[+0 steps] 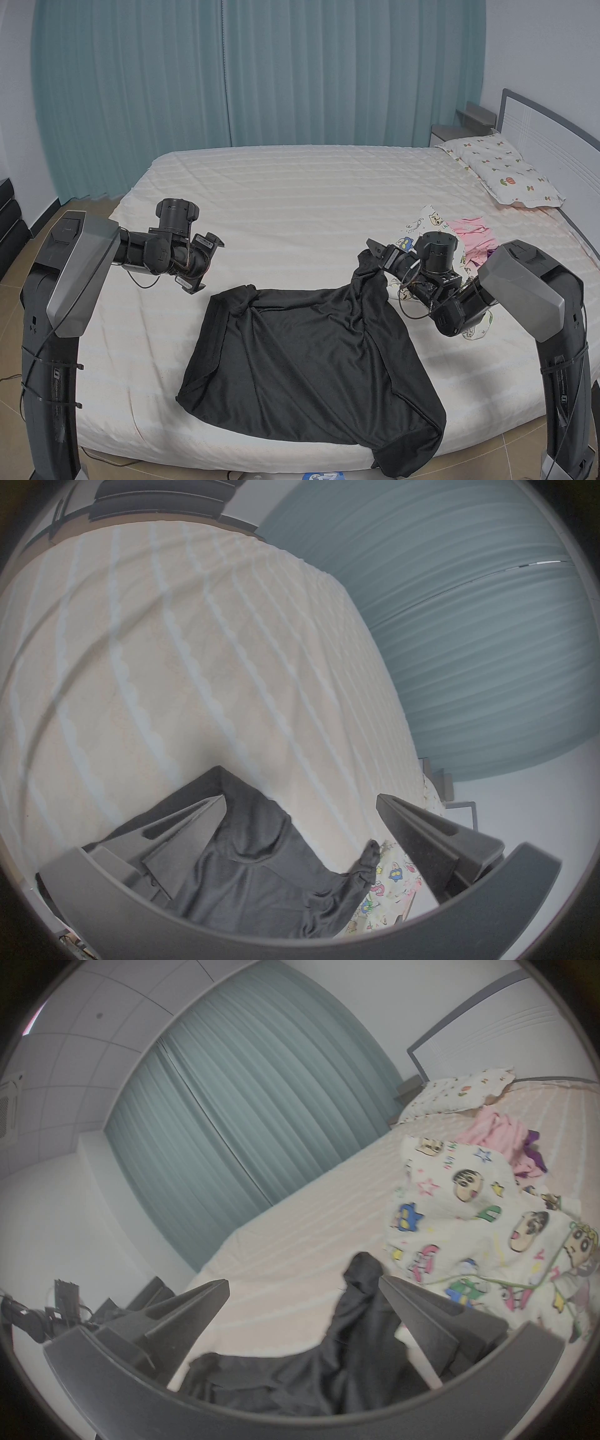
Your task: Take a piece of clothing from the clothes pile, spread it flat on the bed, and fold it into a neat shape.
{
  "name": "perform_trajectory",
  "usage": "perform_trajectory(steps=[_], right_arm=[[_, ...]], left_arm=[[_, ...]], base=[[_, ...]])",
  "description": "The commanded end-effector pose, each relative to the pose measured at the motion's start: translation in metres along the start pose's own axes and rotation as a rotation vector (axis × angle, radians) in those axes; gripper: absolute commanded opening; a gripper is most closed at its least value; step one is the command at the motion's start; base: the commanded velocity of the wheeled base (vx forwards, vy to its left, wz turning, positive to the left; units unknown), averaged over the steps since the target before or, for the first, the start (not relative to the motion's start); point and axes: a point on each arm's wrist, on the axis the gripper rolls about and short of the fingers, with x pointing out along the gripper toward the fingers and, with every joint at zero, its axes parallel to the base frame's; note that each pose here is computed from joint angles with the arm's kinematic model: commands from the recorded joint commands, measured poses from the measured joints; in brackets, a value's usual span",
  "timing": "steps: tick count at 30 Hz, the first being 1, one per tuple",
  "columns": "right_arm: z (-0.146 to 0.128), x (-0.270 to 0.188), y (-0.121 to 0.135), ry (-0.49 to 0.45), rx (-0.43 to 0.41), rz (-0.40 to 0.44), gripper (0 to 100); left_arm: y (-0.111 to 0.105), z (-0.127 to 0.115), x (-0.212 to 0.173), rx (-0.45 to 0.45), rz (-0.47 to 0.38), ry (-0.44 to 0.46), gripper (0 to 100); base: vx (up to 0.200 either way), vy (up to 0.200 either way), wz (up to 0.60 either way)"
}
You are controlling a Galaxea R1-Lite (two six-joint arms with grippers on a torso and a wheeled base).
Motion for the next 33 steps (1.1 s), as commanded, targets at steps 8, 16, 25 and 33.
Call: perform_trajectory(steps=[8,16,25,33], right_arm=[[-0.006,-0.081,-0.017,0.213,-0.071,-0.083,100],[-0.017,-0.134,-0.018,0.324,-0.08,-0.118,100],[-0.032,-0.171,-0.024,0.424,-0.088,-0.172,100],[-0.034,-0.183,-0.026,0.45,-0.089,-0.187,100]], left_arm=[[0.035,0.005,-0.046,0.009,0.126,0.136,100],[0.09,-0.018,-0.085,0.109,0.101,0.195,100],[0.125,-0.053,-0.116,0.21,0.114,0.225,100],[0.14,-0.061,-0.117,0.256,0.171,0.229,100]], base=[[0.0,0.0,0.0],[0.0,0.0,0.0],[0.0,0.0,0.0],[0.0,0.0,0.0]])
